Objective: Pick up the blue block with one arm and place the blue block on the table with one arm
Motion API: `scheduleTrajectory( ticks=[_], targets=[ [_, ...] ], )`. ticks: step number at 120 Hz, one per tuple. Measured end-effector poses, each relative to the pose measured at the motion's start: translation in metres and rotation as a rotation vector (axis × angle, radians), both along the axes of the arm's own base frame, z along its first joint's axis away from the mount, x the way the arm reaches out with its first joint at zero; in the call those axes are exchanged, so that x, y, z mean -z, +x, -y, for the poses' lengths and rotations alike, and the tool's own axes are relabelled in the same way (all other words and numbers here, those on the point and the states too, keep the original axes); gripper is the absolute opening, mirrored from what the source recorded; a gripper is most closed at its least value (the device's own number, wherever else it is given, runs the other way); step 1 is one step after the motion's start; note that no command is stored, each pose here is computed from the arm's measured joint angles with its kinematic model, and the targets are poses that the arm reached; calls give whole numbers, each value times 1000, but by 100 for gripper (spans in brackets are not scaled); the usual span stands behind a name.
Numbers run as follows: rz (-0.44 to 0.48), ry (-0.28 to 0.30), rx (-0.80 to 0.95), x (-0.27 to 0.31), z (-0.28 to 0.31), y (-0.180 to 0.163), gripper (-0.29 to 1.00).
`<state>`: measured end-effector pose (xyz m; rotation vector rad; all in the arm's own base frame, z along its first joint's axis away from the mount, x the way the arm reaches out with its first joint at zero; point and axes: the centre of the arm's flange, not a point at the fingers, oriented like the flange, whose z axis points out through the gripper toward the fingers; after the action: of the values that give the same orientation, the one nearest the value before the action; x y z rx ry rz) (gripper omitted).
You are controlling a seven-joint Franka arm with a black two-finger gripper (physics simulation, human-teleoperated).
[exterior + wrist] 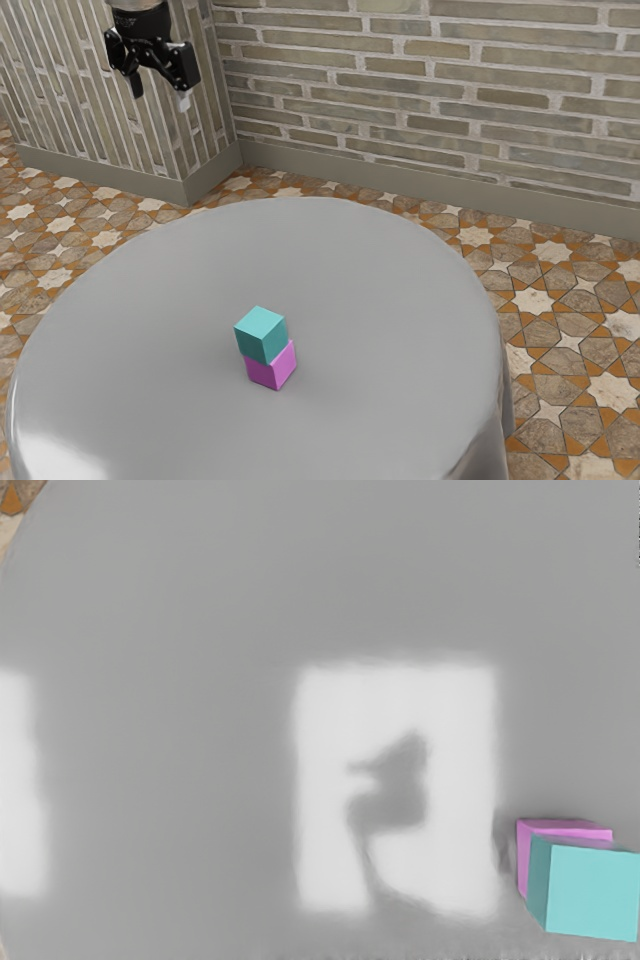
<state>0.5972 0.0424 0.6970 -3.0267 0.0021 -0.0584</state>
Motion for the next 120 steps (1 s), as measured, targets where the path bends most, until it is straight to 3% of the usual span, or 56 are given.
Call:
scheduleTrajectory(
  ticks=[16,24,31,42,53,64,75,92,105,120],
  targets=[
    [12,1,15,-8,1,-3,70],
    [215,-1,43,-110,5,-53,70],
    [297,-30,118,-153,32,-86,70],
    [317,-68,234,-168,76,-102,70],
    [293,-77,250,-156,78,-94,70],
    [192,-74,208,-102,58,-57,70],
    [12,-73,147,20,36,-2,70],
    [-119,-60,69,180,40,71,70],
    [-180,-104,22,272,45,64,70],
    [-107,-177,41,281,80,24,70]
  ],
)
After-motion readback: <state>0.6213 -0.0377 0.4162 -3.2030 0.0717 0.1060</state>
